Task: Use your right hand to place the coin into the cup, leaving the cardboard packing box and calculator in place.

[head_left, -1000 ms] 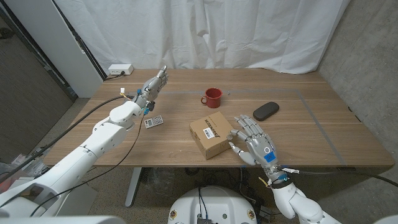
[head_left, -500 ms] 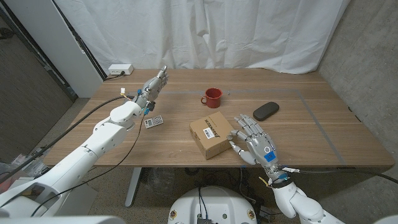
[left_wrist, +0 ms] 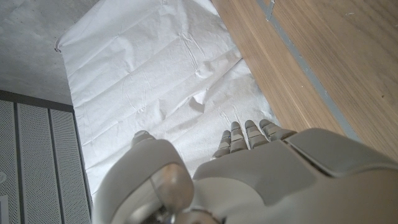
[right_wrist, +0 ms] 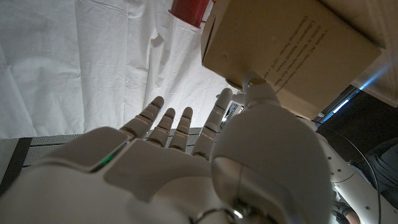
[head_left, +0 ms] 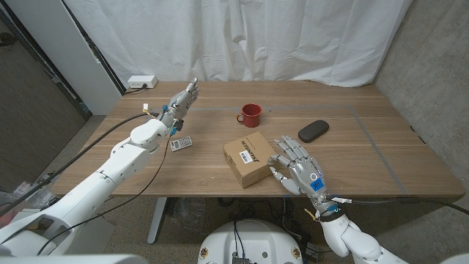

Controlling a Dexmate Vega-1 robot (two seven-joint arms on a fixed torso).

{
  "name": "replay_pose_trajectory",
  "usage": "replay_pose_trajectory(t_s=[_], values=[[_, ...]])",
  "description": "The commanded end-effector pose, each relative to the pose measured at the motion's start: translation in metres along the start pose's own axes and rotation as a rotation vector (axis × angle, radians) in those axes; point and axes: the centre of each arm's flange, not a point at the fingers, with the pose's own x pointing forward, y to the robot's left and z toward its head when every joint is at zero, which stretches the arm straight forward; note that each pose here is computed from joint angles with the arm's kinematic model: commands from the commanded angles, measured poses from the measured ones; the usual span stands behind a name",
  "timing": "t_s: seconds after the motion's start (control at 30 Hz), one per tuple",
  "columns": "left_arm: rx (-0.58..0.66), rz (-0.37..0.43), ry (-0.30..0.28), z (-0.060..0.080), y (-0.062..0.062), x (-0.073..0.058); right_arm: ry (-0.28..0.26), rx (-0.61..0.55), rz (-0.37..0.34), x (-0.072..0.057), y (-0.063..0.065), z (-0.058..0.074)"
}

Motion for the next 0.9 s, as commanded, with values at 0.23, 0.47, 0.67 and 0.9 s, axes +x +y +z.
replay_pose_trajectory(t_s=[0.23, 0.47, 0.67, 0.9], values=[[-0.003, -0.001, 0.005, -0.0015, -0.0012, 0.0018, -0.006, 0.003, 0.008, 0.0007, -0.0009, -0.0054], [-0.01, 0.005, 0.008, -0.0047, -0.0015, 0.0013, -0.007, -0.002, 0.014, 0.0017, -0.0021, -0.0056], [-0.014, 0.008, 0.011, -0.0061, -0.0012, 0.001, -0.01, -0.005, 0.015, 0.0026, -0.002, -0.0058], [-0.019, 0.009, 0.011, -0.0075, -0.0011, 0.0013, -0.016, -0.011, 0.012, 0.0048, -0.003, -0.0063]])
